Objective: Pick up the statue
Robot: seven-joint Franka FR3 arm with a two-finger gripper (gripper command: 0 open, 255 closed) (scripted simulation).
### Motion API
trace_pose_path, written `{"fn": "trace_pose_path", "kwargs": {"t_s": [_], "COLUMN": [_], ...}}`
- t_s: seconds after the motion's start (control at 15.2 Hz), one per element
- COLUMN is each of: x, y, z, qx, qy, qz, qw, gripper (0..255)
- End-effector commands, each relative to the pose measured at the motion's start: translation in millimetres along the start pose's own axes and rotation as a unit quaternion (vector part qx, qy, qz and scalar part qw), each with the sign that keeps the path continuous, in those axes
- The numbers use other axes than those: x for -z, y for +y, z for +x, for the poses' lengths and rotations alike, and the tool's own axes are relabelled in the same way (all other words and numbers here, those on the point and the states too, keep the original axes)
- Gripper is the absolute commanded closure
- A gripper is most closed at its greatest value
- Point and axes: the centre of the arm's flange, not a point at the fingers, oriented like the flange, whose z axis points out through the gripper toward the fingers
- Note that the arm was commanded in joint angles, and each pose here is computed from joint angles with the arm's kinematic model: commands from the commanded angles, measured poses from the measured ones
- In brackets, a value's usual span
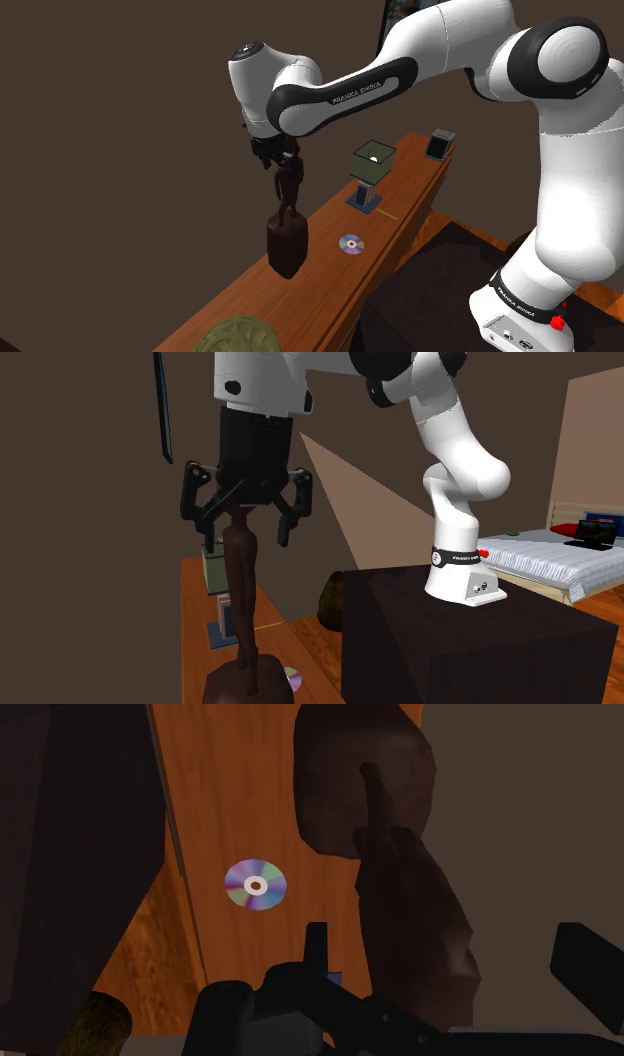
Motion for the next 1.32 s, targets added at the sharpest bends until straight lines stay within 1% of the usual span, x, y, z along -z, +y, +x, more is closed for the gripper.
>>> {"fn": "trace_pose_path", "kwargs": {"t_s": [0.0, 0.07, 0.66, 1.25], "x": [-5, -5, -5, 41], "y": [0, 0, 0, -2], "z": [-1, -1, -1, 12], "qx": [0.0, 0.0, 0.0, 0.0], "qy": [0.0, 0.0, 0.0, 0.0], "qz": [0.0, 0.0, 0.0, 0.0], "qw": [1.0, 1.0, 1.0, 1.0], "gripper": [0, 255, 255, 255]}}
